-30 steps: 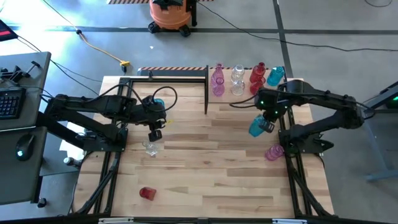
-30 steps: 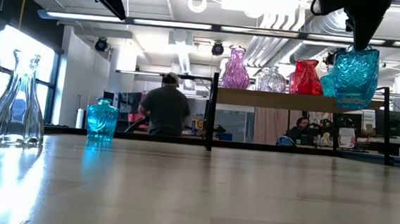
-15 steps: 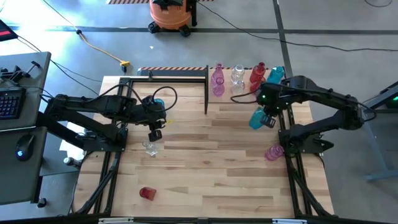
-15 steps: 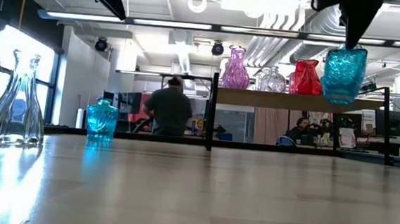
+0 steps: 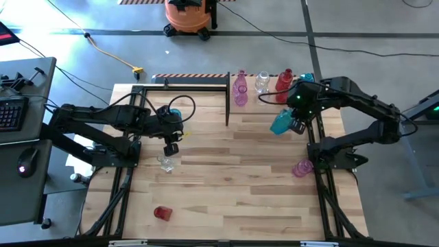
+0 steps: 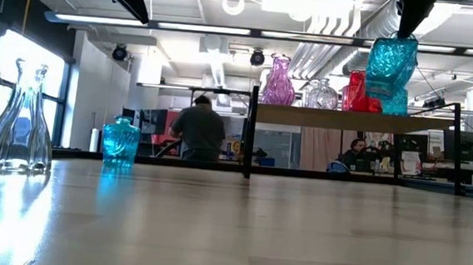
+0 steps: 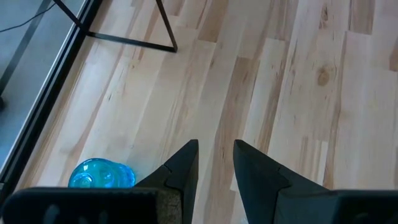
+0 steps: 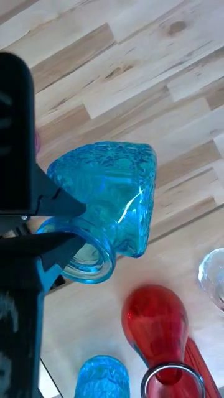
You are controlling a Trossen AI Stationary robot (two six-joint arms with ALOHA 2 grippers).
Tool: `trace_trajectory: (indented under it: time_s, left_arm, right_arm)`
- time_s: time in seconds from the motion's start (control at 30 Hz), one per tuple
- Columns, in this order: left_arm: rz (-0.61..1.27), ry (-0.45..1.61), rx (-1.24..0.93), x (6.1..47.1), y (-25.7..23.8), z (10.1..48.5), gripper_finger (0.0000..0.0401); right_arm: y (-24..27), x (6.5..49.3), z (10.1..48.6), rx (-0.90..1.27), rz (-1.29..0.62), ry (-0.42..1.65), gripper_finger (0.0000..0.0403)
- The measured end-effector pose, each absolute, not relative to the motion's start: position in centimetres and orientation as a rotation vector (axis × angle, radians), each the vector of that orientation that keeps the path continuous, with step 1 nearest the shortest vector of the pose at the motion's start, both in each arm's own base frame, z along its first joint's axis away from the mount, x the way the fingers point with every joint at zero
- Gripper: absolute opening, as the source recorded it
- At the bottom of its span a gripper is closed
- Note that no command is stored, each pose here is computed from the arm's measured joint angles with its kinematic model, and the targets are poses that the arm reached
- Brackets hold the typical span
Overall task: Sort vases onto shelf
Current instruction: Put the bottom blue vase on the shelf aligned with the other blue vase
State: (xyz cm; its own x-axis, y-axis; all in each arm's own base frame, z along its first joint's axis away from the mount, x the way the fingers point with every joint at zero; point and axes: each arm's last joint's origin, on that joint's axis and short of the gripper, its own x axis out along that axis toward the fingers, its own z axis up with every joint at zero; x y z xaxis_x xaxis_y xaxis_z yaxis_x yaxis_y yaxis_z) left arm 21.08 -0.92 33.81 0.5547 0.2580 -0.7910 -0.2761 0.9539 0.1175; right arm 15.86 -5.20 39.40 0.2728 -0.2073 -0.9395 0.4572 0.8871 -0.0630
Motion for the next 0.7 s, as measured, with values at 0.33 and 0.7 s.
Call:
trace_trajectory:
  time_s: [0.33,0.7]
  left_arm:
    - [0.316,0.931,-0.021,21.1,-0.9,33.8,0.0090]
    - [0.315,0.931,-0.021,21.1,-0.9,33.8,0.0090]
  right_arm:
    - [-5.2,15.3,39.6,0.242,-0.458,1.199,0.0000]
    - [-5.4,12.7,40.7,0.271,-0.524,1.115,0.0000]
